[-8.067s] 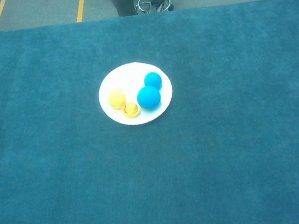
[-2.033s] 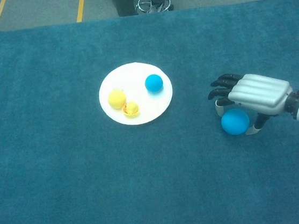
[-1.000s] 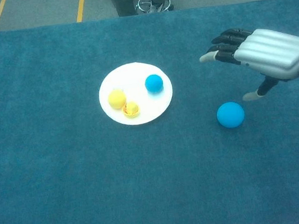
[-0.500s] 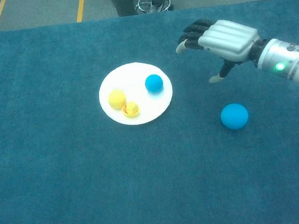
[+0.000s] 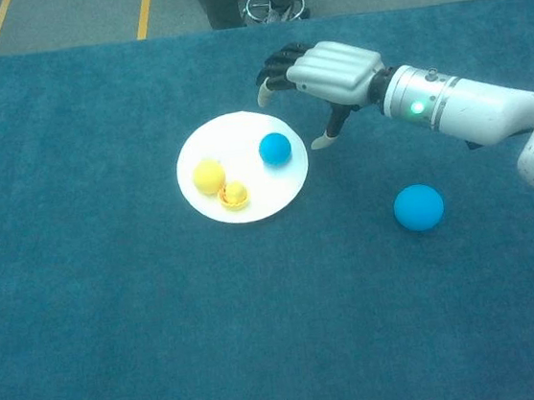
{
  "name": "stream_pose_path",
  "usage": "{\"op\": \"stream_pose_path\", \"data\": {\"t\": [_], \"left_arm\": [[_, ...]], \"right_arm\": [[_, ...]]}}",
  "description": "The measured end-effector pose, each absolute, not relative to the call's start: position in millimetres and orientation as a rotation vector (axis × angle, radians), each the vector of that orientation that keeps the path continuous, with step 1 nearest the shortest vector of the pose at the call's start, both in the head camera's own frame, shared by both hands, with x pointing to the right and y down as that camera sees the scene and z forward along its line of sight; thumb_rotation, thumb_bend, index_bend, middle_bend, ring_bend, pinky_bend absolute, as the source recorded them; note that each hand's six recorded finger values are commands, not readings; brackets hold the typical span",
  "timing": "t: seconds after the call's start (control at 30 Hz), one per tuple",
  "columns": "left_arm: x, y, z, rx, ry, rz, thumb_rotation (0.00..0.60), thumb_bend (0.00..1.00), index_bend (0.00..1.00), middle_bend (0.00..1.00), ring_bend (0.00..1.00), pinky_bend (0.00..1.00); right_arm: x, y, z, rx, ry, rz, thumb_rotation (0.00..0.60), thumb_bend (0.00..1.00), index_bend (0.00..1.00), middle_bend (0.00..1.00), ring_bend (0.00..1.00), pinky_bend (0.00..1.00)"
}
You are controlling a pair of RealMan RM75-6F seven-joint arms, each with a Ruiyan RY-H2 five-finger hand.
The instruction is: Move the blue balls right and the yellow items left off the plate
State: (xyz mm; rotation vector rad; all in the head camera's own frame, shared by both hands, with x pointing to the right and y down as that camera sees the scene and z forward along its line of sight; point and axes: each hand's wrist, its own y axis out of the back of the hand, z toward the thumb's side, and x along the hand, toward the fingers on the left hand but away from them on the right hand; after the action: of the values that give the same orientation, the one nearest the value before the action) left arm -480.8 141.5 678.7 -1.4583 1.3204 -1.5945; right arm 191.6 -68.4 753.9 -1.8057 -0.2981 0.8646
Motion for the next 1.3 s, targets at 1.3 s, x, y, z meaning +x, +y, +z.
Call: {"op": "stream_pose_path", "data": {"t": [1.3], "left_arm": [[-486.8, 148.5, 678.6, -1.462, 1.347, -1.596, 0.600, 0.01, 0.42, 0.49, 0.39, 0.51]], "right_arm": [[164.0, -70.5, 791.1, -1.857, -0.251, 0.902, 0.600, 0.00, 0.44, 0.16, 0.03, 0.04]]}}
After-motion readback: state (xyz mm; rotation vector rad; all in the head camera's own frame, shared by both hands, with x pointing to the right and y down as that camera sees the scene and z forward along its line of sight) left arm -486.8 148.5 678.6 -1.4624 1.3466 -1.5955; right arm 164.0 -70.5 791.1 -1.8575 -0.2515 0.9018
